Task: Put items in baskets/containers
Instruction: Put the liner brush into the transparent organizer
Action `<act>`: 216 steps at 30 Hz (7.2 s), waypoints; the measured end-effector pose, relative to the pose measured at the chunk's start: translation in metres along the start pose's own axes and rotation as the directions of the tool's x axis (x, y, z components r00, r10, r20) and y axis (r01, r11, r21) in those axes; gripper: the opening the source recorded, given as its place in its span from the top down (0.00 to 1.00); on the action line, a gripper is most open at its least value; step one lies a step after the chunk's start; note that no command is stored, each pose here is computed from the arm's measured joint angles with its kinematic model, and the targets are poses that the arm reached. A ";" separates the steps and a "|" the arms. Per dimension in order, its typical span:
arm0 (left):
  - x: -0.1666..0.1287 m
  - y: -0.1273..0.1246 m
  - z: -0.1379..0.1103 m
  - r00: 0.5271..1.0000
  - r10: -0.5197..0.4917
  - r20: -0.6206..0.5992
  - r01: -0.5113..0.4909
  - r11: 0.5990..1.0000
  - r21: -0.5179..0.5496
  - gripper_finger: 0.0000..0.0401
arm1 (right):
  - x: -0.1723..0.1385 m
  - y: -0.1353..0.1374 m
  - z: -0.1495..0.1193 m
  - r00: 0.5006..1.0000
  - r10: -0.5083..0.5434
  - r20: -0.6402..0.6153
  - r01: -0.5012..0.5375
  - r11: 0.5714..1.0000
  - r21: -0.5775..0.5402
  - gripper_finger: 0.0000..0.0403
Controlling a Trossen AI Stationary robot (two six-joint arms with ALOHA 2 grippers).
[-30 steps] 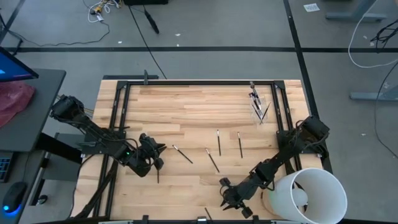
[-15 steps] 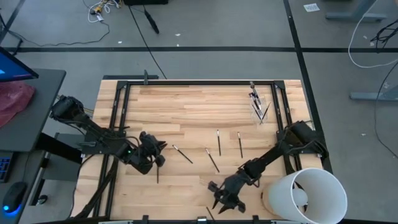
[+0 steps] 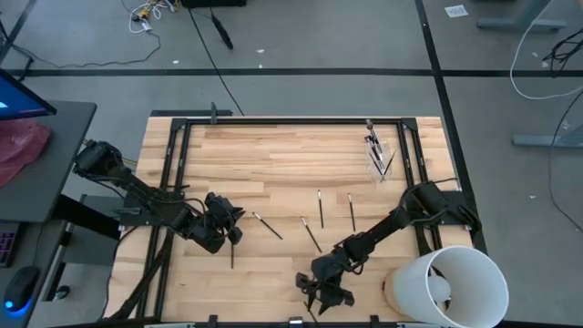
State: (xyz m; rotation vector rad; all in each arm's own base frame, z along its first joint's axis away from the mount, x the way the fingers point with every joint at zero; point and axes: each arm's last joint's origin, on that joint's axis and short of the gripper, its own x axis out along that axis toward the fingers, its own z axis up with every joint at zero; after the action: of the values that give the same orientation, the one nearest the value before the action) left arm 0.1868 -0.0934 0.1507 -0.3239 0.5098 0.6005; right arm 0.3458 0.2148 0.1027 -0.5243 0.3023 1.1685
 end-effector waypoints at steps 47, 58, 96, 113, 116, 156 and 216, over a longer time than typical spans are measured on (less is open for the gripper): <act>0.001 0.002 0.000 1.000 0.023 0.003 -0.023 1.000 0.014 0.85 | 0.003 -0.044 -0.048 0.991 0.119 -0.063 -0.120 0.992 -0.026 0.88; 0.001 0.002 0.000 1.000 0.023 0.003 -0.023 1.000 0.015 0.85 | 0.001 -0.046 -0.051 0.991 0.116 -0.063 -0.118 0.993 -0.025 0.98; 0.001 0.003 0.000 1.000 0.024 -0.007 -0.024 0.999 0.021 0.85 | -0.147 -0.099 -0.125 0.949 0.089 -0.301 0.107 0.811 0.576 0.99; 0.001 0.003 -0.001 1.000 0.025 -0.007 -0.024 0.999 0.031 0.85 | -0.175 -0.106 -0.104 0.777 -0.055 -0.628 0.542 0.566 0.621 0.99; 0.001 0.003 -0.001 1.000 0.023 -0.007 -0.023 0.999 0.033 0.85 | -0.181 -0.106 -0.103 0.728 -0.067 -0.682 0.617 0.498 0.610 0.99; 0.001 0.001 0.002 0.998 0.036 0.055 -0.037 0.999 0.029 0.85 | -0.217 -0.139 -0.172 0.552 -0.690 -0.468 0.824 0.365 0.434 0.60; 0.035 0.033 -0.009 0.940 -0.109 0.323 0.095 0.994 0.059 0.75 | -0.200 -0.103 -0.147 0.469 -0.879 0.088 0.645 0.409 0.645 1.00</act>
State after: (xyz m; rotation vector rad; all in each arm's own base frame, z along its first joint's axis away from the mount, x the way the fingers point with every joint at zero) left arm 0.1883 -0.0554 0.1191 -0.2027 0.1854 0.5281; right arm 0.3731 -0.0525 0.1001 0.1379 -0.0396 0.1663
